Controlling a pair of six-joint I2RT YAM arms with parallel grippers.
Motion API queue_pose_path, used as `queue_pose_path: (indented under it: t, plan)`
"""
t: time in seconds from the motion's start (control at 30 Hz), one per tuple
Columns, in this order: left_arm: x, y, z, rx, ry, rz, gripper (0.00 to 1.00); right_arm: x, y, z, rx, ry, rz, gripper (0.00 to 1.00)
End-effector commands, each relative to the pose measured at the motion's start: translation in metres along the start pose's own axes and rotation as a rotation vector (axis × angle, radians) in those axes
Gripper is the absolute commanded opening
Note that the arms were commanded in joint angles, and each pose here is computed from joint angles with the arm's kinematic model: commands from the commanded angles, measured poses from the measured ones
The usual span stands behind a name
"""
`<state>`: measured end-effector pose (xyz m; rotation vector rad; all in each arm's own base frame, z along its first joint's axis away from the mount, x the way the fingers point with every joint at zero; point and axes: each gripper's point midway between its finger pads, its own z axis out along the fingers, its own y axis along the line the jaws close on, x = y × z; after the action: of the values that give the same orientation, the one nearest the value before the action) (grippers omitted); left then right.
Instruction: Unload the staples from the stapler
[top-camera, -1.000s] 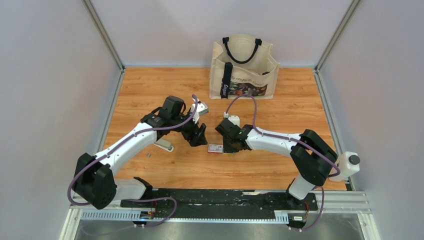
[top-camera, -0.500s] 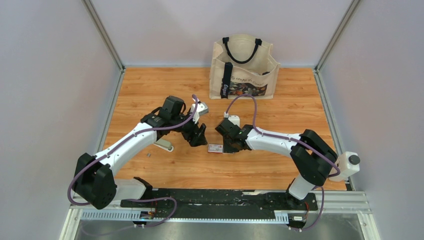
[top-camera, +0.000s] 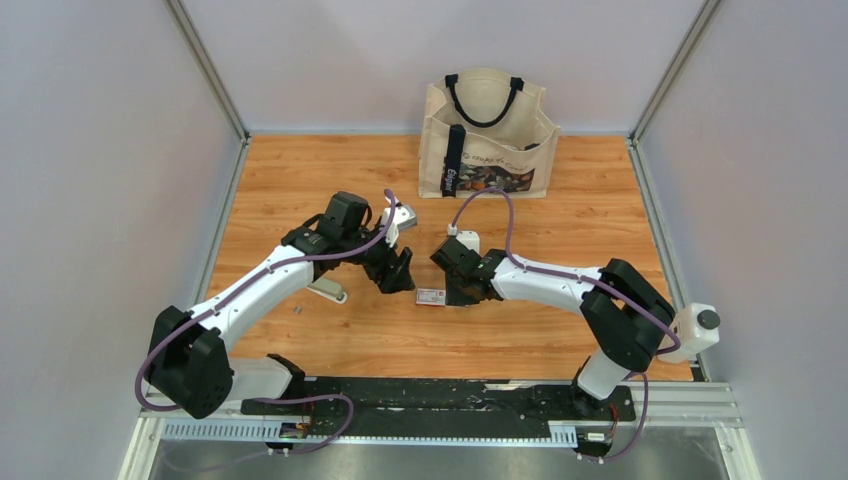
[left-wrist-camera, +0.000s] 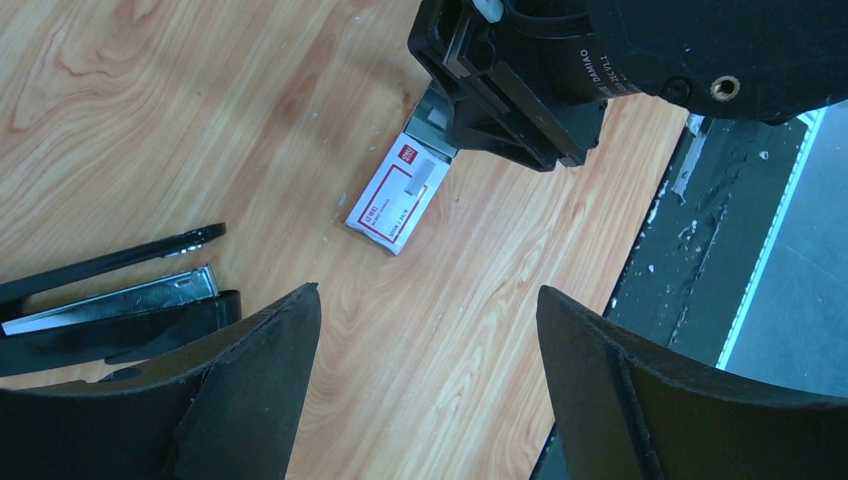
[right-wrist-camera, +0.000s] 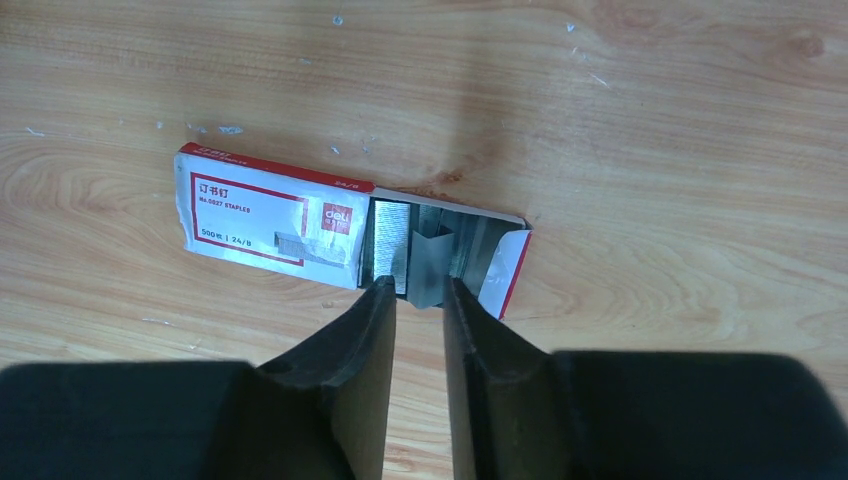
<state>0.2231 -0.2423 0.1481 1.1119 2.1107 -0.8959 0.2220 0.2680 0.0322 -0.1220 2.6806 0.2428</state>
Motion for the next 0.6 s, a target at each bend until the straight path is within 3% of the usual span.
queue_pose_path:
  t: [0.0,0.17,0.57]
  plan:
    - [-0.006,-0.006,-0.004,0.016,-0.027,0.044,0.87,-0.007,0.003,-0.002,-0.009,-0.037,0.002,0.31]
    - [-0.007,-0.007,-0.005,0.017,-0.028,0.042,0.87,-0.008,0.001,-0.005,-0.01,-0.043,0.007,0.38]
    - [-0.008,-0.007,-0.005,0.02,-0.03,0.04,0.88,-0.021,0.008,-0.021,-0.039,-0.085,0.008,0.38]
